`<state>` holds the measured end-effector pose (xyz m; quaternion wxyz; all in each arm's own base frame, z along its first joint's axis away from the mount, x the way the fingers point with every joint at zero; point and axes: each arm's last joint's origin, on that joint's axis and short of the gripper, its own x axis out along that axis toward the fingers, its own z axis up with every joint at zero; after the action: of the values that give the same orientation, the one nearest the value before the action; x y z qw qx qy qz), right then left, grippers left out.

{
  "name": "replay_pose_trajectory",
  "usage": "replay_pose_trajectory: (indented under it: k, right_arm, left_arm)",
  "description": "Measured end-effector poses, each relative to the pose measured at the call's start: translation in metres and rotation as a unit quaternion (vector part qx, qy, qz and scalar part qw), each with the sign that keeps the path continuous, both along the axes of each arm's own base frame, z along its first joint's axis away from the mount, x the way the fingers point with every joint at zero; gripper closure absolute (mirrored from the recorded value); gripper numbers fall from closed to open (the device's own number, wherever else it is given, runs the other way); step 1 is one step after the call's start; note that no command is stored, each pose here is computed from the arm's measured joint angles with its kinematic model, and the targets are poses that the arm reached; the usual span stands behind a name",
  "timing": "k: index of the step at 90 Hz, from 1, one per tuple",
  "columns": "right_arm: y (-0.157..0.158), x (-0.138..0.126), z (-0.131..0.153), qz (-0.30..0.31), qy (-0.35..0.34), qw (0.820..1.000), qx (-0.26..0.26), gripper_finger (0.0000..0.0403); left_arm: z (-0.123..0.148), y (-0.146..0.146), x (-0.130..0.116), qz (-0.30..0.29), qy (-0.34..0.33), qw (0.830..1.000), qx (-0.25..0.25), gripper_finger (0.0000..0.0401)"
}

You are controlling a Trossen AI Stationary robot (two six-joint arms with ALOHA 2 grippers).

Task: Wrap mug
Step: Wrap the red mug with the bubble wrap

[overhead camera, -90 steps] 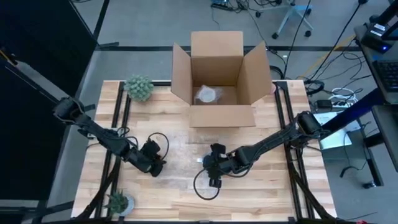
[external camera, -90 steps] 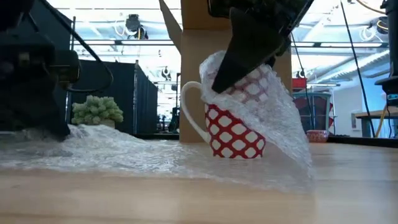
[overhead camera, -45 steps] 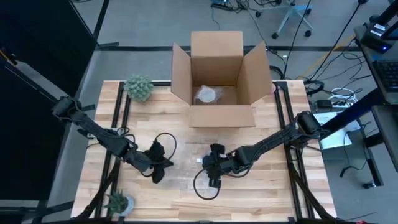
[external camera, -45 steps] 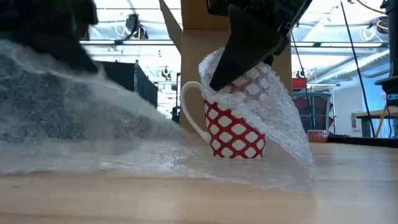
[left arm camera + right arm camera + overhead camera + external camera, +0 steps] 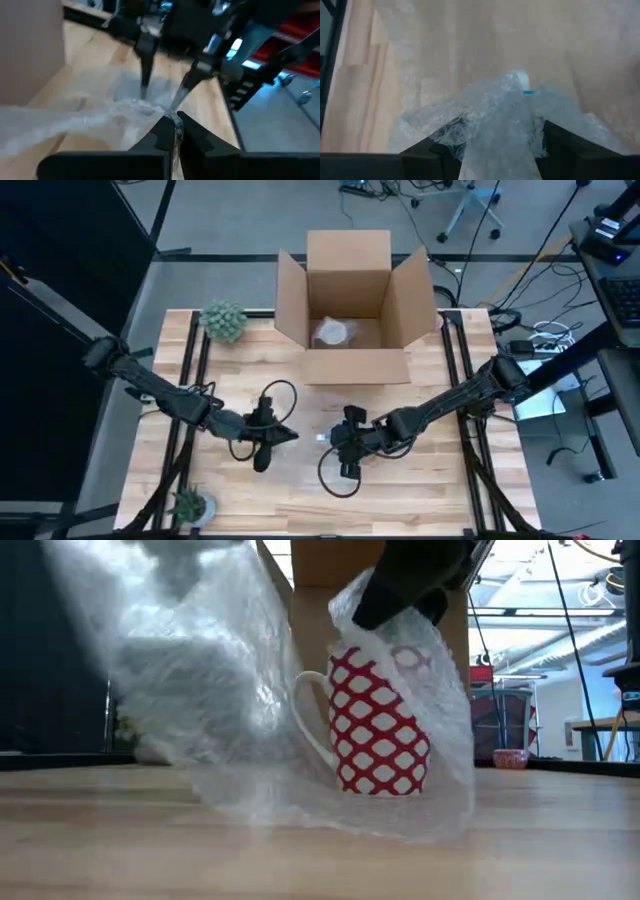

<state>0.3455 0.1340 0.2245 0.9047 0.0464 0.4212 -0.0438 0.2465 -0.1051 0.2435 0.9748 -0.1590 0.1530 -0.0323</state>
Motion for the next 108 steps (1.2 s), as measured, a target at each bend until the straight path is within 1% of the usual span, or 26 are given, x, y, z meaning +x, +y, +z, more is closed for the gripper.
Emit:
replay_pose_trajectory:
  k: [12,20,27,35,44,59,70,83,95,108]
  right_arm:
    - [-0.001,0.004,-0.011,-0.003,0.015,1.0,-0.005,0.0218]
    - [-0.002,0.007,-0.019,-0.005,0.026,1.0,-0.009,0.0218]
    - [-0.004,0.008,-0.02,-0.014,0.027,1.0,-0.006,0.0218]
    - [-0.007,0.009,-0.02,-0.023,0.026,0.999,-0.003,0.0218]
    - [-0.007,0.01,-0.02,-0.022,0.02,1.0,-0.002,0.0218]
    - [-0.006,0.011,-0.019,-0.021,0.017,1.0,-0.002,0.0218]
    - [-0.007,0.011,-0.02,-0.021,0.018,1.0,-0.002,0.0218]
    - [-0.007,0.009,-0.016,-0.02,0.015,1.0,0.003,0.0218]
    - [-0.007,0.006,0.0,-0.021,0.027,0.999,0.0,0.0218]
    - [-0.007,0.001,0.025,-0.011,0.075,0.997,0.001,0.0218]
  left_arm:
    - [-0.007,0.001,0.018,-0.028,-0.032,0.999,-0.01,0.04]
    - [-0.017,0.002,0.031,-0.042,-0.045,0.998,-0.022,0.04]
    - [-0.027,0.005,0.042,-0.047,-0.051,0.997,-0.027,0.04]
    - [-0.037,0.007,0.055,-0.052,-0.039,0.998,-0.025,0.04]
    - [-0.049,0.008,0.072,-0.061,-0.021,0.998,-0.007,0.04]
    - [-0.066,0.01,0.095,-0.066,0.003,0.998,0.005,0.04]
    - [-0.078,0.016,0.101,-0.057,0.033,0.998,0.012,0.04]
    - [-0.081,0.021,0.103,-0.046,0.051,0.998,0.005,0.04]
    - [-0.082,0.022,0.102,-0.044,0.056,0.997,0.005,0.04]
    - [-0.083,0.022,0.102,-0.043,0.058,0.997,0.006,0.04]
